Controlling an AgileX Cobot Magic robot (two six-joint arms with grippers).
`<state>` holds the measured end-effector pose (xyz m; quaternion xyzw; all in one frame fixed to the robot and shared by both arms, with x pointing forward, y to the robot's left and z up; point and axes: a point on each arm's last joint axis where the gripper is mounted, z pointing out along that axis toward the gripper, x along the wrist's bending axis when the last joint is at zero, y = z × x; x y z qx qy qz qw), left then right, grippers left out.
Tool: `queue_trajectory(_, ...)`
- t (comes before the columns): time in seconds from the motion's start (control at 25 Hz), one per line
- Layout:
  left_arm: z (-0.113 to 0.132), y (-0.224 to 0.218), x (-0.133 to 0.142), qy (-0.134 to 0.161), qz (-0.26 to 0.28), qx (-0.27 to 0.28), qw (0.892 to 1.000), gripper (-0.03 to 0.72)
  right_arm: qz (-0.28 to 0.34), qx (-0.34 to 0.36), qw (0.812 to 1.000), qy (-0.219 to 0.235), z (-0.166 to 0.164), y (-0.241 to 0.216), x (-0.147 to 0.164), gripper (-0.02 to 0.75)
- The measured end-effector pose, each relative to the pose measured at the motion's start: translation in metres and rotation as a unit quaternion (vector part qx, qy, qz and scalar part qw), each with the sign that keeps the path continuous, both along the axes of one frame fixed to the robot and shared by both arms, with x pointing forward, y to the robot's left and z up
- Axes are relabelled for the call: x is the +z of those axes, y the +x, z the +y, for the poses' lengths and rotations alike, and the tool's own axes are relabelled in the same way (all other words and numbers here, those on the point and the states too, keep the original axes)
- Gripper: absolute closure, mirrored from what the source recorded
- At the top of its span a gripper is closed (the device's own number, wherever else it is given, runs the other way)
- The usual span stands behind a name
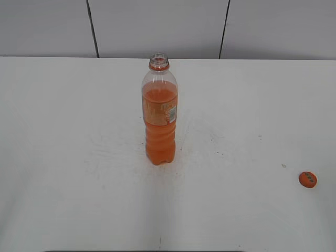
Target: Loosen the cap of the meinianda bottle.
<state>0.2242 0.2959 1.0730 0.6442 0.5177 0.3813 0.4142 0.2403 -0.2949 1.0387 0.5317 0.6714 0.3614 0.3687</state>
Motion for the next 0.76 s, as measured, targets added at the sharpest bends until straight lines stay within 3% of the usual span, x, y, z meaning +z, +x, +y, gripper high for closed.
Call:
queue_trajectory(0.24,-0.001,0.0,-0.0001,-0.001,0.0,0.028,1.0,0.193,0.0,-0.024,1.0,-0.001,-0.0001,0.0003,-0.0003,0.275)
queue_trajectory(0.76,-0.001,0.0,-0.0001,-0.001,0.0,0.029,1.0,0.216,0.0,-0.03,1.0,-0.001,-0.0002,0.0004,-0.0003,0.275)
